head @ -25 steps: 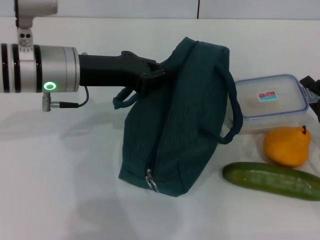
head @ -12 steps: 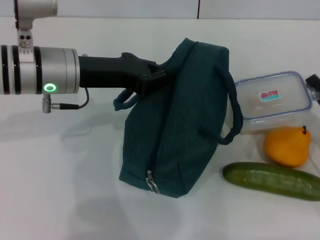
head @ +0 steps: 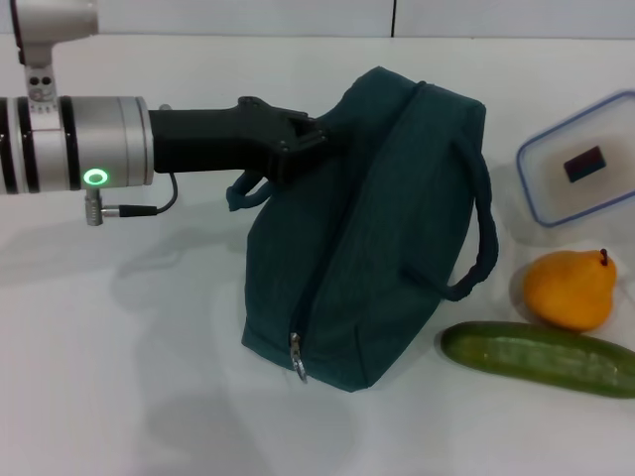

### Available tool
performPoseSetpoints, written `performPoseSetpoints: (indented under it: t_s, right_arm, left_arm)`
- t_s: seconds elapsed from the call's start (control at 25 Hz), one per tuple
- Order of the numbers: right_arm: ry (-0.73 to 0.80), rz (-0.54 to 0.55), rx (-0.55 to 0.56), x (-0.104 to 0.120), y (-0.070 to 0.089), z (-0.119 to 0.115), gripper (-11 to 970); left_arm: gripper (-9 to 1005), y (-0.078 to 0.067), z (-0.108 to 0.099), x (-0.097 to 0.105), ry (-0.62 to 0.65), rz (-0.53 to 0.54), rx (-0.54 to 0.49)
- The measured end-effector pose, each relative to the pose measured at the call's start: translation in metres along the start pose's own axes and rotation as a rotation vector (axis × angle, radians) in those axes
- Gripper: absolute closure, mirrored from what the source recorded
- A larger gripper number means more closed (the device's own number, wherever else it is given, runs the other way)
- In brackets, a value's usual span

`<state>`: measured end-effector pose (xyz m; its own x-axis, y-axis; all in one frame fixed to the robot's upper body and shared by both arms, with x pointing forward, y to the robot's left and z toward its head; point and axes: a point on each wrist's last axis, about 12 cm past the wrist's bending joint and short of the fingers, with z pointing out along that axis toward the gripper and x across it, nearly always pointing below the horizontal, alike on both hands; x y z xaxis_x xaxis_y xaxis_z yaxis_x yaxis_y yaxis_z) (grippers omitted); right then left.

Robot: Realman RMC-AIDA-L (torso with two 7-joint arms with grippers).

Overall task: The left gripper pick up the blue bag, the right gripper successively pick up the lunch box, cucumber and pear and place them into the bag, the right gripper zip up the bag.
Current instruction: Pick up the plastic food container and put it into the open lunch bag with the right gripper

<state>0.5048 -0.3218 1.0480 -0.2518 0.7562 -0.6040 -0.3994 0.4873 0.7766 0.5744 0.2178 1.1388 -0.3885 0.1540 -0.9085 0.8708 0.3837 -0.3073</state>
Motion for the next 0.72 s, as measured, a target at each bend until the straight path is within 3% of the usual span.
performPoseSetpoints:
  t_s: [0.2, 0.36, 0.72]
  right_arm:
    - [-0.037, -0.088, -0.091, -0.011, 0.01, 0.003, 866]
    - [-0.059, -0.127, -0.201, -0.02, 0.023, 0.012, 866]
    - [-0.054, -0.143, -0.49, -0.043, 0.062, 0.059, 866]
  left_arm:
    - [948, -0.001, -0.004, 0.008, -0.033, 0.079, -0.004]
    - [948, -0.001, -0.005, 0.012, -0.08, 0.077, 0.001]
    - [948, -0.001, -0.003, 0.011, -0.074, 0.084, 0.009]
